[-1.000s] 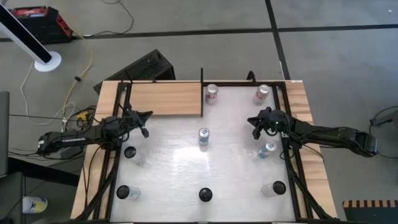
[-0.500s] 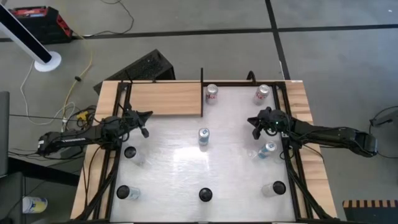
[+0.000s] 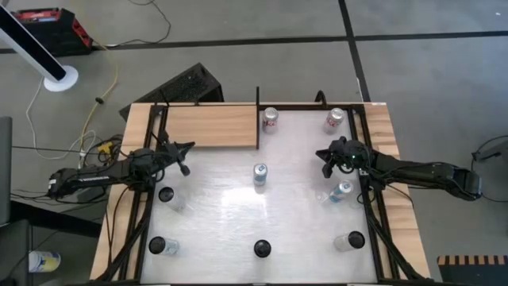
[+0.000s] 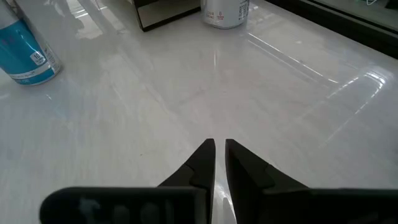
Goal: Place canned beverage on shelf
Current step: Put the left blue soda can on the shelf
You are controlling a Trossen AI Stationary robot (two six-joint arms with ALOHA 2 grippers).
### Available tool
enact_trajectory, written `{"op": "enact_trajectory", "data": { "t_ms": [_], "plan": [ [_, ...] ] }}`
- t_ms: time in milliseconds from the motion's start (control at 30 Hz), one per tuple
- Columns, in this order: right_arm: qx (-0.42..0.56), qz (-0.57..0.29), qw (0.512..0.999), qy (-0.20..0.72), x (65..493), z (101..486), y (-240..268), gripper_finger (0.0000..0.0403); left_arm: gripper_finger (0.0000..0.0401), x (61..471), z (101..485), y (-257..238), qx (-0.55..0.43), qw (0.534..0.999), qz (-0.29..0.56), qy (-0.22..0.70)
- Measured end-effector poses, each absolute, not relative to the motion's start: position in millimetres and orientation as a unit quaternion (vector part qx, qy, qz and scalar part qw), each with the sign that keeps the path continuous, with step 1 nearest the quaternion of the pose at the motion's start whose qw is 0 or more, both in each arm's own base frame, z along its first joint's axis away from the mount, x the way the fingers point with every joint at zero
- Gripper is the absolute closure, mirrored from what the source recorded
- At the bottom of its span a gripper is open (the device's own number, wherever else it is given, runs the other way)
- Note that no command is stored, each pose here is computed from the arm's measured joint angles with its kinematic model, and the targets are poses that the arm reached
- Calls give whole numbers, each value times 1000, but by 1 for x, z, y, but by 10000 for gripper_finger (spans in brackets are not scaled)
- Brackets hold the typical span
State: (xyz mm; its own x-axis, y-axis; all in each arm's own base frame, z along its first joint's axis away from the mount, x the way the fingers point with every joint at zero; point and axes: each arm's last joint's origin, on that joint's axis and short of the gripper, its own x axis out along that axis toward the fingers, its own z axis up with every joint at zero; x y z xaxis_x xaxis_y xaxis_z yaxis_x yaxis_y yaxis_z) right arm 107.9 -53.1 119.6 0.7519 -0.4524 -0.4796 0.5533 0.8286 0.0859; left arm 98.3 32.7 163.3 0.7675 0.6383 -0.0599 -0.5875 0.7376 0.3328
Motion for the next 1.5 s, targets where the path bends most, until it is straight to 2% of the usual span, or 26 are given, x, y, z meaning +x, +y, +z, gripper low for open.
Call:
{"op": "enact_trajectory", "data": {
  "t_ms": [233,367,500,633,800,967,1133,1333,1500],
  "plan": [
    [112,-271,929,225,108,120,-53,339,401,98,163,33,131,931,331,79],
    [112,-271,929,226,108,120,-53,339,401,99,163,31,7,949,314,35],
    [112,-271,929,225,108,120,-53,339,401,99,163,31,-90,947,309,5],
    [115,-268,930,224,108,120,-53,339,401,99,163,31,-117,942,315,-6],
    [167,-273,924,208,108,120,-52,339,401,99,163,31,-162,935,314,-21],
    [167,-274,926,199,109,121,-53,339,401,98,163,33,-190,919,342,-40],
    [171,-260,932,185,113,132,-54,339,401,99,167,33,-167,927,332,-49],
    [163,-234,950,123,124,176,-57,339,401,99,187,29,-73,957,260,-109],
    [120,-181,974,69,133,223,-51,339,401,97,198,29,-20,954,267,-131]
  ]
}}
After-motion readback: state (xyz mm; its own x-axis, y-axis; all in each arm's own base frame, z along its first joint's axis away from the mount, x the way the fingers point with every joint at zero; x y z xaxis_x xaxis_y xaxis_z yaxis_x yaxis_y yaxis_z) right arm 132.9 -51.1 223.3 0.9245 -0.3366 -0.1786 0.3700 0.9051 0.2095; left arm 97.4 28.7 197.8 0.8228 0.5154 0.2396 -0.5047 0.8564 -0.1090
